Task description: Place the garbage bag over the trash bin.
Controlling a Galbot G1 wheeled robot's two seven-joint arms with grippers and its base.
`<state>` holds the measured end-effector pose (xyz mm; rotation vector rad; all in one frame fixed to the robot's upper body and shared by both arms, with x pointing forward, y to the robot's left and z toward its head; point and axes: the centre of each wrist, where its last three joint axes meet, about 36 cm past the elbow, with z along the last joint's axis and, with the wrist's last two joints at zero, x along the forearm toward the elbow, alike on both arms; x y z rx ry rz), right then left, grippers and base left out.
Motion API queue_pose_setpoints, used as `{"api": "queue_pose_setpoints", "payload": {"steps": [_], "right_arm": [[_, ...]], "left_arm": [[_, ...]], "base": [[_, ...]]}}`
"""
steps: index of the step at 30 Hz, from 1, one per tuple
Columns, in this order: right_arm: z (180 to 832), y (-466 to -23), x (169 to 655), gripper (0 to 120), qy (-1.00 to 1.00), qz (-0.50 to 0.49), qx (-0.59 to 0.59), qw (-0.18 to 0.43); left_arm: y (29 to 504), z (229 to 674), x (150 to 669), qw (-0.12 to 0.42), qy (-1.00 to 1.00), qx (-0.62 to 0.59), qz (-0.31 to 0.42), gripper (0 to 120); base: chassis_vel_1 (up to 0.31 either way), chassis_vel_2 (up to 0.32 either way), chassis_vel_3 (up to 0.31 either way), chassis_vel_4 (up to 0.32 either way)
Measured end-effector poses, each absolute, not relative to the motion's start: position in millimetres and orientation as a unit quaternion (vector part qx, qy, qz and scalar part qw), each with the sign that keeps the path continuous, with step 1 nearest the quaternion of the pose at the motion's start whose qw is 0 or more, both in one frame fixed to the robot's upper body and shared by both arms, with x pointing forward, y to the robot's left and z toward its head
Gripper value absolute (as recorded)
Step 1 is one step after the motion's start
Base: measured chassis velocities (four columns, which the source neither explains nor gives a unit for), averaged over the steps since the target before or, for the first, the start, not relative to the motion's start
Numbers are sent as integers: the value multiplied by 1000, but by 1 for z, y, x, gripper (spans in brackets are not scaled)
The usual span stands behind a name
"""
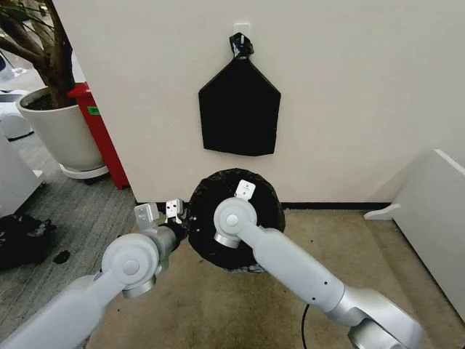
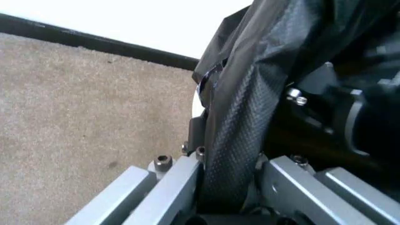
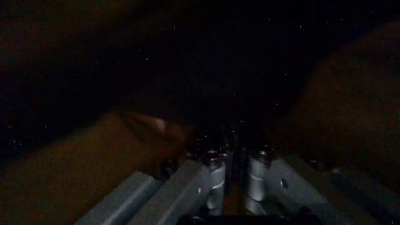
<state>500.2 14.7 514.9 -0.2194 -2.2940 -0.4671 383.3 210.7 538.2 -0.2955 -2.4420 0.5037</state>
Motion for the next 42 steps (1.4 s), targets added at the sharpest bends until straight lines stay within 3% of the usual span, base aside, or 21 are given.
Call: {"api": "queue_pose_setpoints", "payload": {"steps": [12,29,42], "right_arm": [[506,12,513,0,-895,-187,-101,393],[543,5,449,0,-887,-176,-44,425],[509,1,452,0,-882,-133,-67,447]], "left_arm": [[210,542,373,306,-925,-119,193,0],[216,532,383,286,-937,-99,173,0],[216,541,386,279,-938,-106,179,0]], "base": [[0,0,0,0],[0,0,0,0],[0,0,0,0]]}}
